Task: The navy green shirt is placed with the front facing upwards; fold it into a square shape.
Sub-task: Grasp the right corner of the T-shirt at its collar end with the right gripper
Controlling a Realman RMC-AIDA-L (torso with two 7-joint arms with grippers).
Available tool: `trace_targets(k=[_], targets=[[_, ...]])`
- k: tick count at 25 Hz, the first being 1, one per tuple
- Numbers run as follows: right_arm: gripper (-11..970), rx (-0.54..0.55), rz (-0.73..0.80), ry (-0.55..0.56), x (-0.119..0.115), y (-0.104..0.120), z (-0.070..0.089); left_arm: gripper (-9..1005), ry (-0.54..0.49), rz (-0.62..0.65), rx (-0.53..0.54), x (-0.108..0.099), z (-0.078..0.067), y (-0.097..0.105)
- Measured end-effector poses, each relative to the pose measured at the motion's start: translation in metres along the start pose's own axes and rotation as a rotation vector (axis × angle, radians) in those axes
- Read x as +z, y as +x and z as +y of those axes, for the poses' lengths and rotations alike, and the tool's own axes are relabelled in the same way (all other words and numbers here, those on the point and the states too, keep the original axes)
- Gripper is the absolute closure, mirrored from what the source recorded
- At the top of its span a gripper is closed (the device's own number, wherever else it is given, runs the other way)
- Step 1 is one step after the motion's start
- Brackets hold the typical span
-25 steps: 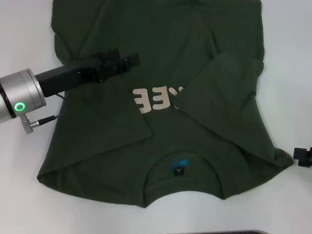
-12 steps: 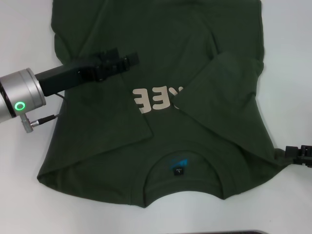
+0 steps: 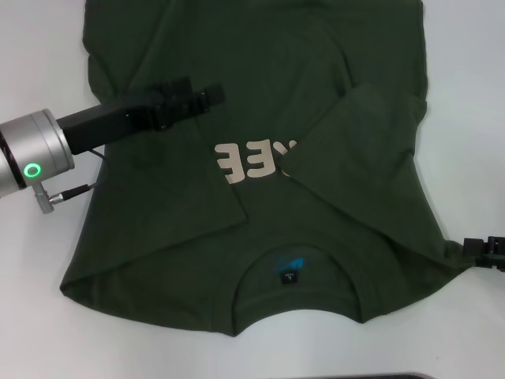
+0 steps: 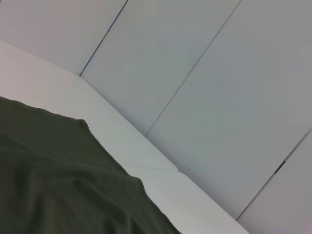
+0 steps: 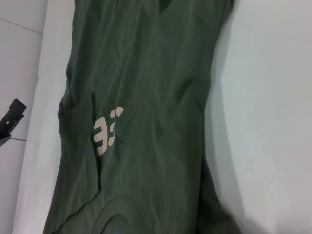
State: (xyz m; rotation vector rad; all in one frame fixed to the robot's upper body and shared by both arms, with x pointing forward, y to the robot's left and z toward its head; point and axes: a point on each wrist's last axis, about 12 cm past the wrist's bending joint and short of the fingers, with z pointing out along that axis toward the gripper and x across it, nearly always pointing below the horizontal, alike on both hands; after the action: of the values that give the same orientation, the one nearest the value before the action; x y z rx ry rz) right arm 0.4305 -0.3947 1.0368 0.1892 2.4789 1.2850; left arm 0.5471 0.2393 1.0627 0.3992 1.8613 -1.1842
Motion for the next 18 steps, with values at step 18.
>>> trace_targets(k=[18], targets=[[323,-0.019,0.039,-0.018,0.012,-0.003,0.006,135,-0.001,-0.002,0.0,0.0,0.0,0.0]])
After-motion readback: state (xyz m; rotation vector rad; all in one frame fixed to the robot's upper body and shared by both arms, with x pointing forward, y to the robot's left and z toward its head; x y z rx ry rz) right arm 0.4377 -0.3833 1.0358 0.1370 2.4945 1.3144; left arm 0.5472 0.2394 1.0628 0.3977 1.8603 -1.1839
